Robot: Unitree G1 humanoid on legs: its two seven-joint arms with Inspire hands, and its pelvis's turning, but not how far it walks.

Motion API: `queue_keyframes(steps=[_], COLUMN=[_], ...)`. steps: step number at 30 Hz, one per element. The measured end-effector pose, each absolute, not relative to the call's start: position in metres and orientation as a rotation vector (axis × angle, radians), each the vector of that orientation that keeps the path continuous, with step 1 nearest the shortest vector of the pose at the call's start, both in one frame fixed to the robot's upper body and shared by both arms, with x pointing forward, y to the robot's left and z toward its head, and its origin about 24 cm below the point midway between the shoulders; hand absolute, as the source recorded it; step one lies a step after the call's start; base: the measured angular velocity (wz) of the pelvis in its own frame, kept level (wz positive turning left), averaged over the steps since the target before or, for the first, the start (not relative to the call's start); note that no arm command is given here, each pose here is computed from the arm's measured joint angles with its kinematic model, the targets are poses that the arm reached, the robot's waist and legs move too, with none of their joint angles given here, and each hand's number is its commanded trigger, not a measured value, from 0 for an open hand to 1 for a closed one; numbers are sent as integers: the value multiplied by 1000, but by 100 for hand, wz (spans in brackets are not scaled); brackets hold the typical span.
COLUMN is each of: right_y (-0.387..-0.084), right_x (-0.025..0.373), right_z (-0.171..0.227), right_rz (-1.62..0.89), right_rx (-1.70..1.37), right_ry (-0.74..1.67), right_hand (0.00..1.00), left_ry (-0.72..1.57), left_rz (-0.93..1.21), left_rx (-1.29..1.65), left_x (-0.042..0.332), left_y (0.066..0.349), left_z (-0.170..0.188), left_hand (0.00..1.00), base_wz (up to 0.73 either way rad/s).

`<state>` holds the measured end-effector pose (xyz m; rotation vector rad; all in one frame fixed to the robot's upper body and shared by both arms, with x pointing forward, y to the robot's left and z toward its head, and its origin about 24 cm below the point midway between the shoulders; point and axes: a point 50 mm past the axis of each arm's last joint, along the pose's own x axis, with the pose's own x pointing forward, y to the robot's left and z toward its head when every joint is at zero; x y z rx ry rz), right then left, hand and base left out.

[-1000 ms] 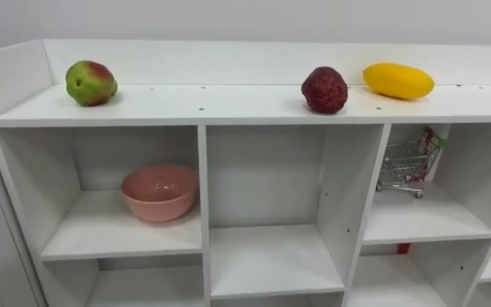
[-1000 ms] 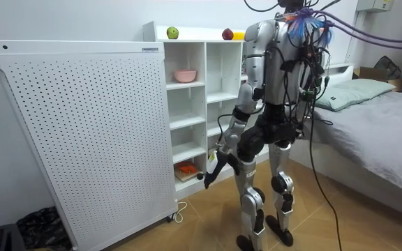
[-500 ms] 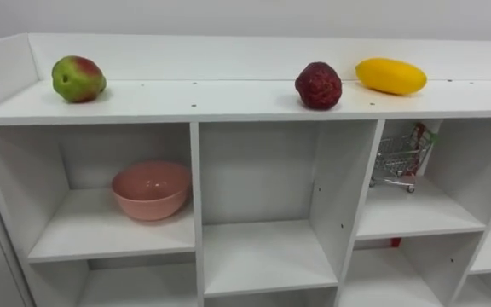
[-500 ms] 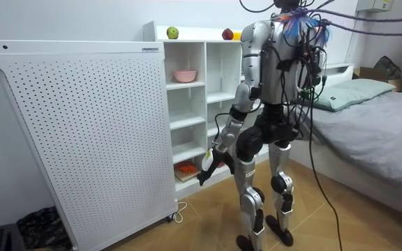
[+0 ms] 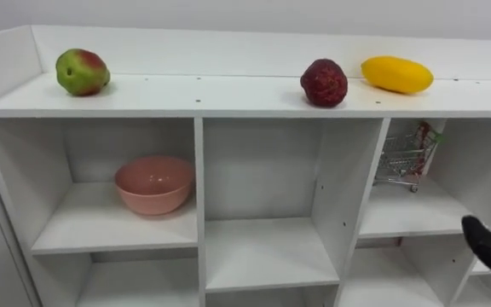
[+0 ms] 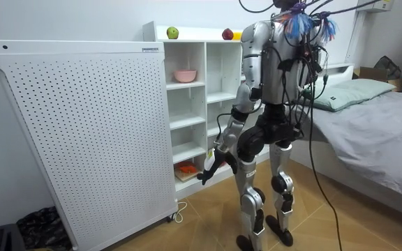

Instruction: Arrange fruit in the closet

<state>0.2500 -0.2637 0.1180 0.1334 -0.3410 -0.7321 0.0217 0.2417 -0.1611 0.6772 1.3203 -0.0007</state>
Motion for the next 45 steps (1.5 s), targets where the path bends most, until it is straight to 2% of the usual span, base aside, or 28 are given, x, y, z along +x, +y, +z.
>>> queue_keyframes(steps=[13,25,32,37,45], right_y=[-231,-226,-227,-237,-247], right_x=[285,303,315,336,343], right_z=[185,228,231,228,237], right_rz=[-545,-417,-380,-392,-388], right_rx=[37,-34,-23,-19,-52], right_ry=[-610,-708,-677,-569,-548], right_hand=[0,0,0,0,0], left_ry=[1301,1274,1259,1283,1297], left_rz=[-80,-65,-72,-74,-59], left_rx=[700,727,725,719,727], left_x=[33,41,48,44,39], left_y=[239,248,251,252,254], left_z=[-162,-157,-154,-155,-153], left_hand=[0,0,0,0,0], base_wz=[4,11,2,0,0])
